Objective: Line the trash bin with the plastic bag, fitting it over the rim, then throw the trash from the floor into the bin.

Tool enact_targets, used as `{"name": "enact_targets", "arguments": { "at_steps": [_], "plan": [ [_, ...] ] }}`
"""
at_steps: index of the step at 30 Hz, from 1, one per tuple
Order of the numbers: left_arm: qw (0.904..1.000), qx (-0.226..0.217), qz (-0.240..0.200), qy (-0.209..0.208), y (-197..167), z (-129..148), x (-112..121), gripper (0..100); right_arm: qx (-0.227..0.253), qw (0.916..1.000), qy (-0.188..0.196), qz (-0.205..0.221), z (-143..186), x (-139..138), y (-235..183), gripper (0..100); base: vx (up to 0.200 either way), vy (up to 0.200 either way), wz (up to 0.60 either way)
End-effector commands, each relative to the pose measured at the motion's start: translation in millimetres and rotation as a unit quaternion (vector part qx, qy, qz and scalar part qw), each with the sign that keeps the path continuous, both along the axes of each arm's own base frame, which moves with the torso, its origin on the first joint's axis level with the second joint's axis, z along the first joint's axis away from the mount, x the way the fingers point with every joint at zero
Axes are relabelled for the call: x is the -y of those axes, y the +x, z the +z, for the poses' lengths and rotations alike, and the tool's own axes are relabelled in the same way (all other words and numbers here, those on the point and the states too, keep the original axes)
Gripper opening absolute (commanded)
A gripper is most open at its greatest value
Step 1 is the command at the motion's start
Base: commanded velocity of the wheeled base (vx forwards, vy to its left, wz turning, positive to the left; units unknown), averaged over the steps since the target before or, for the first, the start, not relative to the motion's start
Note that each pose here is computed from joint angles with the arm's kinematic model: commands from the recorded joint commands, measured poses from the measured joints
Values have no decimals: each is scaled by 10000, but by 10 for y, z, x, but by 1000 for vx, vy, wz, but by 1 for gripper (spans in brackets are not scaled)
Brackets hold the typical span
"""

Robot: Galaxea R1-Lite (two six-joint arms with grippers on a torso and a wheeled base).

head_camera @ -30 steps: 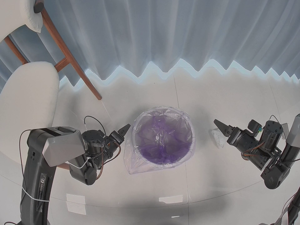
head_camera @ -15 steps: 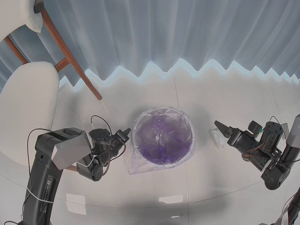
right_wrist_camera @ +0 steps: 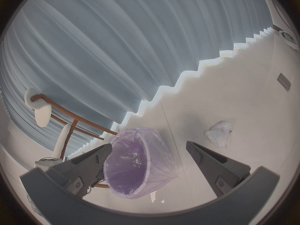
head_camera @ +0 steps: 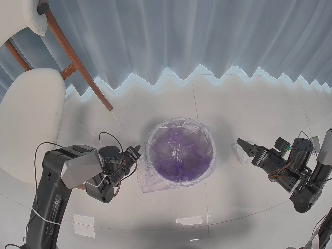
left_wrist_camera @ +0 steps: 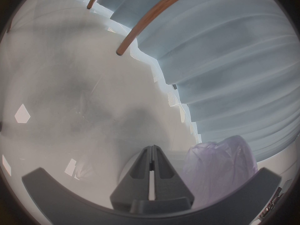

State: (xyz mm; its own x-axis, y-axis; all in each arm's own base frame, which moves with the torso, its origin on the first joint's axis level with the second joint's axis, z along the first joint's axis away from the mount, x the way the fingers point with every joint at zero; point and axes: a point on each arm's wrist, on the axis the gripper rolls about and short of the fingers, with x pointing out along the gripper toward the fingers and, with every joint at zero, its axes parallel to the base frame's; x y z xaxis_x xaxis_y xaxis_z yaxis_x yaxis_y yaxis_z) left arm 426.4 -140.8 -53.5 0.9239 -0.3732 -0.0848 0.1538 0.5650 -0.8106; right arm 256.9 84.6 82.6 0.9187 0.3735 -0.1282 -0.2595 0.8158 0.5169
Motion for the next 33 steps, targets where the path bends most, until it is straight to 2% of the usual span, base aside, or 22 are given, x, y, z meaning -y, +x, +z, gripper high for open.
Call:
{"name": "enact_targets", "arguments": {
  "at_steps": [1, 2, 5, 13, 16, 20, 25, 31, 32, 33],
  "plan": [
    [10000, -47, 60, 37, -137, 71, -99, 0, 52, 10000, 15, 5, 8, 0, -7, 100, 0, 0, 0],
    [9999, -97, -67, 13, -229, 143, -147, 100, 49, 10000, 22, 4, 8, 0, -7, 100, 0, 0, 0],
    [9992, -246, -303, 25, -334, 181, -199, 100, 35, 10000, 17, 4, 3, -2, -13, 100, 0, 0, 0],
    [9992, 13, -380, -158, -185, 244, -125, 100, 20, 10000, 12, 43, -2, -20, -26, 100, 0, 0, 0],
    [9988, 48, -396, -300, -145, 261, -99, 100, 13, 10000, 8, 51, -4, -30, -32, 100, 0, 0, 0],
    [9951, 11, -574, -803, -129, 327, 90, 100, 33, 10000, -1, -48, 0, -35, -27, 100, 0, 0, 0],
    [9934, -199, -833, -760, -117, 181, 196, 100, 40, 10000, 2, -48, 1, -37, -20, 100, 0, 0, 0],
    [9931, -234, -853, -774, -29, 142, 245, 100, 26, 10000, -4, -63, -2, -30, -29, 100, 0, 0, 0],
    [9930, -227, -861, -776, -27, 147, 253, 0, 18, 10000, -7, -63, -6, -30, -27, 100, 0, 0, 0],
    [9929, -220, -869, -778, -27, 149, 260, 0, 18, 10000, -7, -63, -6, -30, -27, 100, 0, 0, 0]
  ]
}}
